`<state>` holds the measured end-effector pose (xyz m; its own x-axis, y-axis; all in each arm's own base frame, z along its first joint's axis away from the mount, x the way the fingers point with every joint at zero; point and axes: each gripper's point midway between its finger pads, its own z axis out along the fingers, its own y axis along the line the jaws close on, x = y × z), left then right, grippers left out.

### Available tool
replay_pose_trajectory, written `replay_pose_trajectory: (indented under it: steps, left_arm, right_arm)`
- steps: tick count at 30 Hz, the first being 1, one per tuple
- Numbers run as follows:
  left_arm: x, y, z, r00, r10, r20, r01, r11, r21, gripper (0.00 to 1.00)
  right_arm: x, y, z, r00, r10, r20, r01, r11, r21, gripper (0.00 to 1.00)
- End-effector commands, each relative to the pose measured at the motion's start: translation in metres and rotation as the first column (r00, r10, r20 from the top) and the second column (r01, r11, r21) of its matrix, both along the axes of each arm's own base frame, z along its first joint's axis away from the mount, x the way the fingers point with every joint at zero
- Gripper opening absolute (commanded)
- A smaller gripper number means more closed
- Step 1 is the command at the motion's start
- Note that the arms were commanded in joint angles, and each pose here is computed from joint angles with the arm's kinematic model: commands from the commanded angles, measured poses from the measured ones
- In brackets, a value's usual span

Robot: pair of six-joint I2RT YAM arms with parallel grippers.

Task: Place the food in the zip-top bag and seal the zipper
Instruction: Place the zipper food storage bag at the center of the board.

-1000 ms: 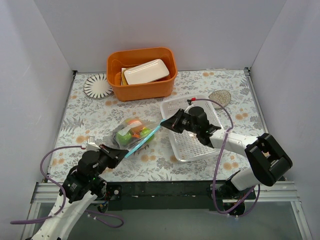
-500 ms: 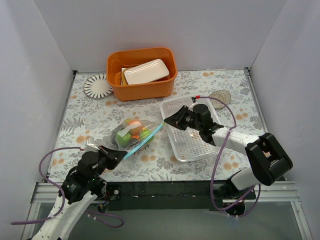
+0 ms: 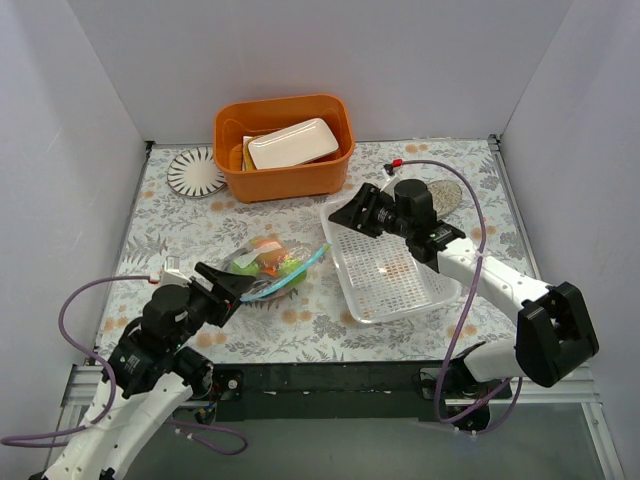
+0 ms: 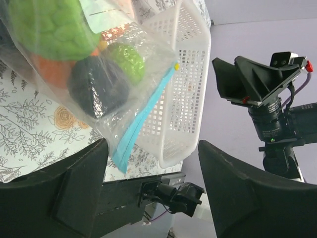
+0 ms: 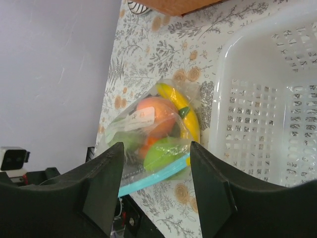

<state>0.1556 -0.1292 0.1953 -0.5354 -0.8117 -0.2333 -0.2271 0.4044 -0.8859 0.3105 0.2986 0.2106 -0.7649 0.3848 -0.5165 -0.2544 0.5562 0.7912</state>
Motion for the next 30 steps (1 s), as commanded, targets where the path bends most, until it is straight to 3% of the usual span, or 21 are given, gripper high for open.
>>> replay_pose_trajectory:
  steps: [1, 6, 11, 17, 19, 21, 22, 24, 26, 27, 30]
  left_arm:
    - [0.008, 0.008, 0.039, 0.997, 0.018, 0.078, -0.023, 0.998, 0.064, 0.73]
    - [0.015, 0.005, 0.036, 1.0, -0.004, 0.03, 0.0, 0.989, 0.15, 0.77]
    - [0.015, -0.001, 0.033, 0.999, -0.04, 0.017, 0.037, 0.986, 0.161, 0.77]
    - [0.017, 0.0, 0.036, 0.999, -0.043, 0.027, 0.037, 0.982, 0.183, 0.81]
    - [0.022, -0.001, 0.033, 0.999, -0.053, 0.01, 0.049, 0.972, 0.229, 0.87]
    - [0.027, 0.0, 0.028, 0.997, -0.07, -0.015, 0.071, 0.952, 0.298, 0.91]
    - [0.03, -0.002, 0.034, 0.996, -0.087, -0.011, 0.085, 0.944, 0.319, 0.98]
    - [0.04, -0.008, 0.024, 0.989, -0.133, -0.067, 0.149, 0.901, 0.408, 0.98]
    - [0.055, -0.012, 0.028, 0.985, -0.138, -0.107, 0.172, 0.871, 0.46, 0.98]
    - [0.06, -0.014, 0.031, 0.982, -0.157, -0.104, 0.188, 0.853, 0.487, 0.98]
    - [0.084, -0.027, 0.051, 0.972, -0.224, -0.077, 0.229, 0.811, 0.539, 0.98]
  right_arm:
    - [-0.031, 0.003, 0.001, 0.994, 0.108, -0.029, -0.11, 0.992, -0.068, 0.63]
    - [-0.065, 0.017, -0.017, 0.976, 0.191, -0.103, -0.197, 0.979, -0.058, 0.64]
    - [-0.093, 0.041, -0.023, 0.946, 0.287, -0.149, -0.291, 0.957, -0.005, 0.65]
    - [-0.117, 0.07, -0.036, 0.918, 0.349, -0.188, -0.361, 0.932, -0.033, 0.65]
    - [-0.121, 0.068, -0.044, 0.923, 0.325, -0.203, -0.351, 0.93, -0.106, 0.65]
    - [-0.107, 0.062, -0.031, 0.949, 0.29, -0.124, -0.309, 0.935, -0.177, 0.65]
    - [-0.105, 0.056, -0.031, 0.953, 0.281, -0.112, -0.3, 0.929, -0.218, 0.65]
    - [-0.088, 0.043, -0.014, 0.972, 0.236, -0.005, -0.226, 0.926, -0.303, 0.66]
    - [-0.082, 0.027, -0.014, 0.977, 0.211, 0.015, -0.189, 0.902, -0.388, 0.69]
    - [-0.068, 0.017, -0.002, 0.979, 0.189, 0.081, -0.136, 0.89, -0.435, 0.69]
    - [-0.05, -0.021, 0.001, 0.988, 0.119, 0.098, -0.048, 0.841, -0.539, 0.71]
